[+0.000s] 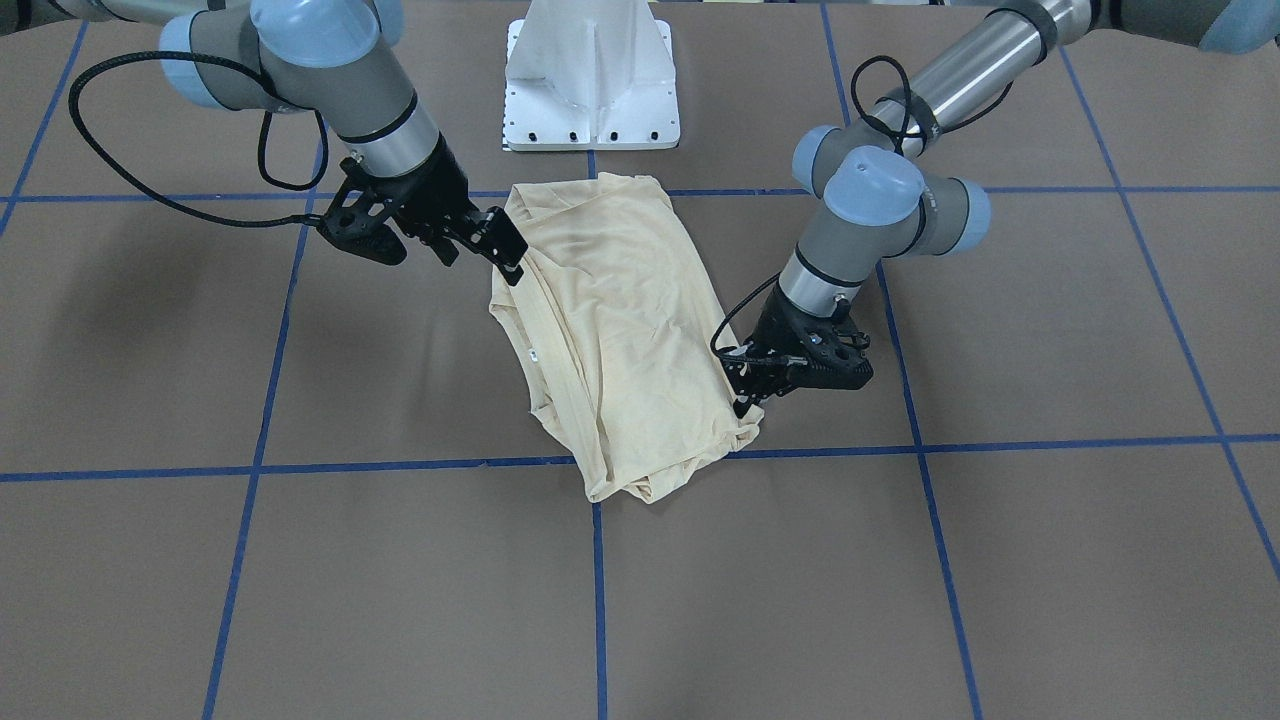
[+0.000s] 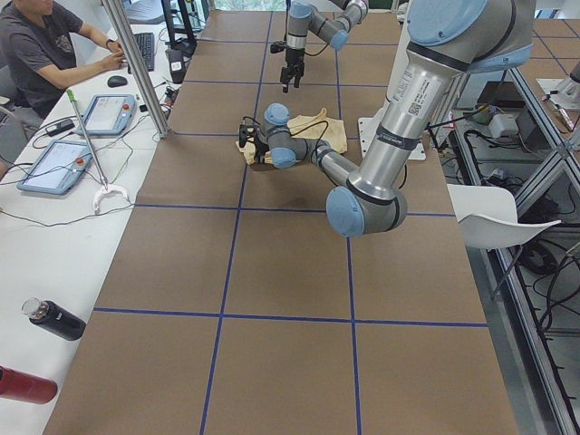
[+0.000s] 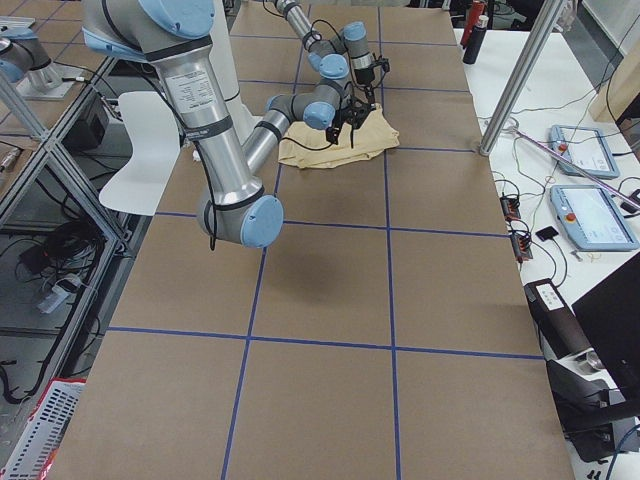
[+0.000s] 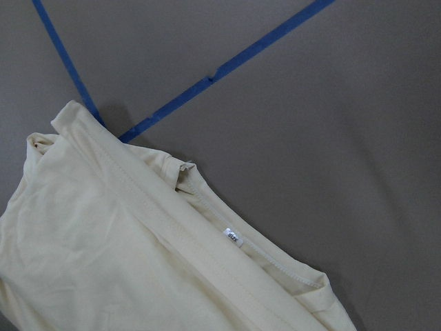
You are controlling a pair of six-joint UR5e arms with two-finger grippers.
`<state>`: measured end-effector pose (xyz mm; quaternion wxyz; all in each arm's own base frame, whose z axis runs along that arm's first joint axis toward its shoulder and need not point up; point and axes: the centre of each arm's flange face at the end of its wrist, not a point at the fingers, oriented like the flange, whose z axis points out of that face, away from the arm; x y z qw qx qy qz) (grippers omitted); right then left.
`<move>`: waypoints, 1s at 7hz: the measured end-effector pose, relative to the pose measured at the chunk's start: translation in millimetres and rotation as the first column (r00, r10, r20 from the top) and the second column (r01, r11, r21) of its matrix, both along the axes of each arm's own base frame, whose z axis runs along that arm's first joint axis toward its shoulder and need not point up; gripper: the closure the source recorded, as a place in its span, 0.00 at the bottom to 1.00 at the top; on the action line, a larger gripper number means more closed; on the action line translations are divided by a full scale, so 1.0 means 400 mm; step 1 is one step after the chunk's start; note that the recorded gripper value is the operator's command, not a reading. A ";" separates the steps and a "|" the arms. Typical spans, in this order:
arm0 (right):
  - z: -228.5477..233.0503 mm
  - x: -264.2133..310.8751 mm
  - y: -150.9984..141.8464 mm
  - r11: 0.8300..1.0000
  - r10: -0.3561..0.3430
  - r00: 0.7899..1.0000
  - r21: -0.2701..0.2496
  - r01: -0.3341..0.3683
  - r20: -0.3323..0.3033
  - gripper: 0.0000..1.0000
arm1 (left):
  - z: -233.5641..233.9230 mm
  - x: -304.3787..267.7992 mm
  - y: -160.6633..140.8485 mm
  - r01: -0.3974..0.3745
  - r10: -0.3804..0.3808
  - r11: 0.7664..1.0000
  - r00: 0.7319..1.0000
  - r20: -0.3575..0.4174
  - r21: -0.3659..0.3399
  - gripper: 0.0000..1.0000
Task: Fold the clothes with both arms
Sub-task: 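Release the shirt with the left gripper and raise it away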
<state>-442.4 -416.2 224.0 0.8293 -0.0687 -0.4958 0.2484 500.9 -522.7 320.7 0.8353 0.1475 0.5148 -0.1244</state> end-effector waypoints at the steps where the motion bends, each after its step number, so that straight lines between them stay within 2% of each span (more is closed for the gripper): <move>1: 0.003 0.001 -0.001 1.000 0.002 1.000 -0.001 -0.002 -0.002 0.00 | -0.025 0.011 -0.035 0.032 -0.032 0.999 0.999 0.000 0.016 1.00; 3: 0.011 0.005 -0.004 1.000 0.006 1.000 -0.001 -0.006 -0.008 0.00 | -0.058 0.047 -0.101 0.074 -0.073 0.996 0.997 -0.010 0.040 1.00; 4: 0.014 0.005 -0.005 1.000 0.011 1.000 0.003 -0.011 -0.011 0.00 | -0.043 0.063 -0.128 0.093 -0.093 0.994 0.996 -0.014 0.050 0.75; 5: 0.016 0.004 -0.005 1.000 0.012 1.000 0.006 -0.011 -0.014 0.00 | -0.029 0.065 -0.146 0.107 -0.106 0.993 0.994 -0.017 0.056 0.01; 7: 0.019 -0.002 -0.003 1.000 0.012 1.000 0.018 -0.011 -0.022 0.00 | -0.024 0.040 -0.175 0.130 -0.129 0.990 0.991 -0.021 0.062 0.00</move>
